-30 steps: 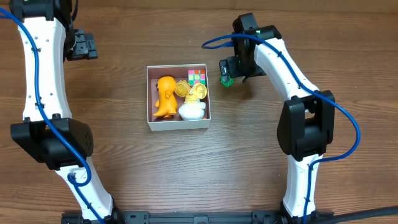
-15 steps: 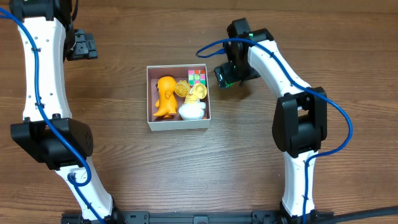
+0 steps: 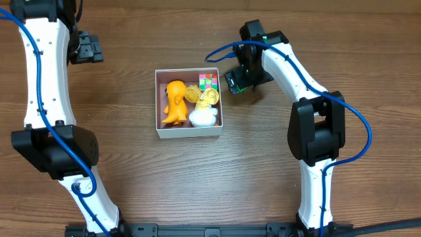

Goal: Pack container

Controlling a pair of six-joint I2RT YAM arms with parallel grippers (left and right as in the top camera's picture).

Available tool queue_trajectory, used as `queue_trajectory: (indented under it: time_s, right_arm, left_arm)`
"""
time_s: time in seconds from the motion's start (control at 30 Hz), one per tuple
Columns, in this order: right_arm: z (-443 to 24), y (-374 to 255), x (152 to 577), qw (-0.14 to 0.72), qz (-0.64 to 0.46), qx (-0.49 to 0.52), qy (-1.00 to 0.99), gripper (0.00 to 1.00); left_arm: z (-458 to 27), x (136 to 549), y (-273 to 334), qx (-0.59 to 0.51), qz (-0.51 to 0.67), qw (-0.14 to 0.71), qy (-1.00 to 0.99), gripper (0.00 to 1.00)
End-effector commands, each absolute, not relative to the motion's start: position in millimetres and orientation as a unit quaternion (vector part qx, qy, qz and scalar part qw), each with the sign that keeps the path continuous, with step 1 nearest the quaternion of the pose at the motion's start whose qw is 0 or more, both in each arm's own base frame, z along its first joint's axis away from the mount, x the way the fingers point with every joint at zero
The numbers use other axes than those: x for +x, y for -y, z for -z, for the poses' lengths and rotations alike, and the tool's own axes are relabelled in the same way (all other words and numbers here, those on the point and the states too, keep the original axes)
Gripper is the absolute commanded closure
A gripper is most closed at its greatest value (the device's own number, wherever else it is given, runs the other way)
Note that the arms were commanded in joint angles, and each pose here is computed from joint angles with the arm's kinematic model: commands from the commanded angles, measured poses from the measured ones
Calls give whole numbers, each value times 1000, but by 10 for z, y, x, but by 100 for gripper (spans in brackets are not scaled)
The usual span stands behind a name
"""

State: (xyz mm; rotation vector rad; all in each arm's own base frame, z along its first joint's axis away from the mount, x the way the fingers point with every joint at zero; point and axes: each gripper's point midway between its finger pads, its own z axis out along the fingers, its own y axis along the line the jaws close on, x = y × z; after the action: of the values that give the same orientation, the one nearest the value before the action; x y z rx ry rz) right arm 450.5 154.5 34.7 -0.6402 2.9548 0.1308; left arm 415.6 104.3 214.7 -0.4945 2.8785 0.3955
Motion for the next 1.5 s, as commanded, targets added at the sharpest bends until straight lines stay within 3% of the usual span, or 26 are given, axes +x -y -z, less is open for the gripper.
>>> queue_trajectory:
  time_s: [0.0,1.47]
  right_arm:
    - [-330,-1610,4528,65,-51,-238,-968,0]
    - [-283,-1648,4671,91,-52,-241,-965,0]
  left_arm:
    - [-2143,4190,-1039,-158,-132,98,-974,0]
    - [-2143,4190,-1039,-158,-132,98,-974,0]
